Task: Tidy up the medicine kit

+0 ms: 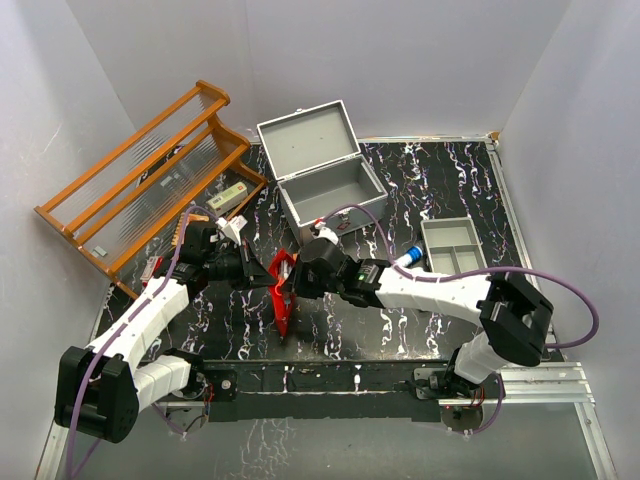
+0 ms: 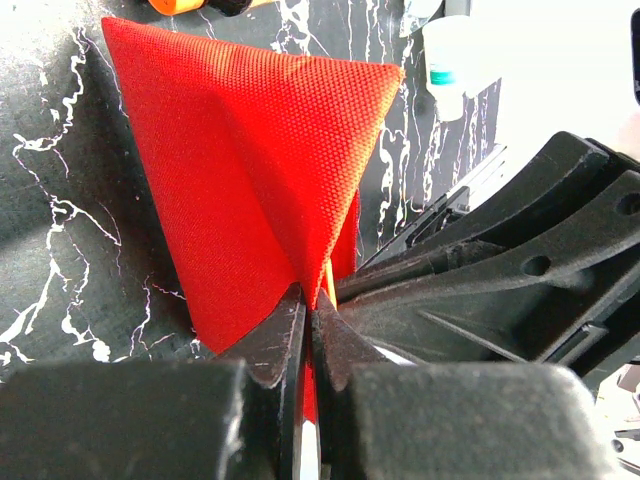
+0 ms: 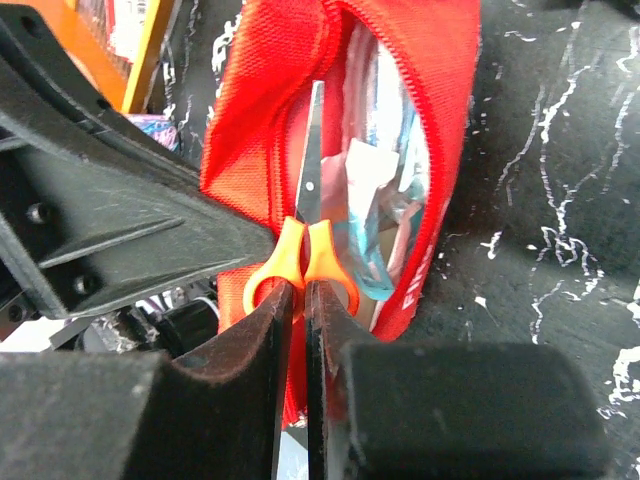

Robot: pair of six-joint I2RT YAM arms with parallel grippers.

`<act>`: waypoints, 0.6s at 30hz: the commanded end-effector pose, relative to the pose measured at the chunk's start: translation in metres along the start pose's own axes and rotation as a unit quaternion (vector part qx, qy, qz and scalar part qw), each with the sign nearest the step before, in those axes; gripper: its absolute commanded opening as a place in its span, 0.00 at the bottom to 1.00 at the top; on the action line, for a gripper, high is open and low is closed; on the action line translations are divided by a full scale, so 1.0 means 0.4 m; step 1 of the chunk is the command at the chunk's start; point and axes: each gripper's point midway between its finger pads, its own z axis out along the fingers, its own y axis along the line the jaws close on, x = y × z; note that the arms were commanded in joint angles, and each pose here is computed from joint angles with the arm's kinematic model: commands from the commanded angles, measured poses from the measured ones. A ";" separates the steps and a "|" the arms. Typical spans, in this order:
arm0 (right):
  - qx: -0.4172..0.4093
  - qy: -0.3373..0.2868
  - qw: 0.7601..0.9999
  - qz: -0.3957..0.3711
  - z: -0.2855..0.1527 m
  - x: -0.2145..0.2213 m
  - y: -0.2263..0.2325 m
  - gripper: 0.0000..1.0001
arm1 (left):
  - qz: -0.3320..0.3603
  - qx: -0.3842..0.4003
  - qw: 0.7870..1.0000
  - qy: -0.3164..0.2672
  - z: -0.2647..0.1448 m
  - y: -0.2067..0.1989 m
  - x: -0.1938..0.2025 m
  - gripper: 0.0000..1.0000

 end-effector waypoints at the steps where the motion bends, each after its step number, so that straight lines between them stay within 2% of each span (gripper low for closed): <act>1: 0.014 -0.033 0.999 0.006 -0.021 -0.041 0.020 0.10 | 0.017 0.023 1.000 0.003 -0.011 -0.039 -0.010 0.00; 4: 0.024 -0.025 0.999 0.004 -0.021 -0.030 0.005 0.11 | 0.017 0.023 1.000 0.003 -0.010 -0.039 -0.011 0.00; 9: 0.014 -0.009 1.000 -0.015 -0.025 -0.019 0.013 0.20 | 0.018 0.024 1.000 0.003 -0.010 -0.039 -0.012 0.00; 15: -0.015 -0.051 0.997 -0.053 -0.077 -0.083 0.069 0.28 | 0.036 0.032 0.999 0.013 -0.021 -0.050 -0.002 0.00; 18: -0.026 -0.071 0.991 -0.106 -0.103 -0.118 0.076 0.29 | 0.053 0.054 0.997 0.032 -0.033 -0.071 0.016 0.00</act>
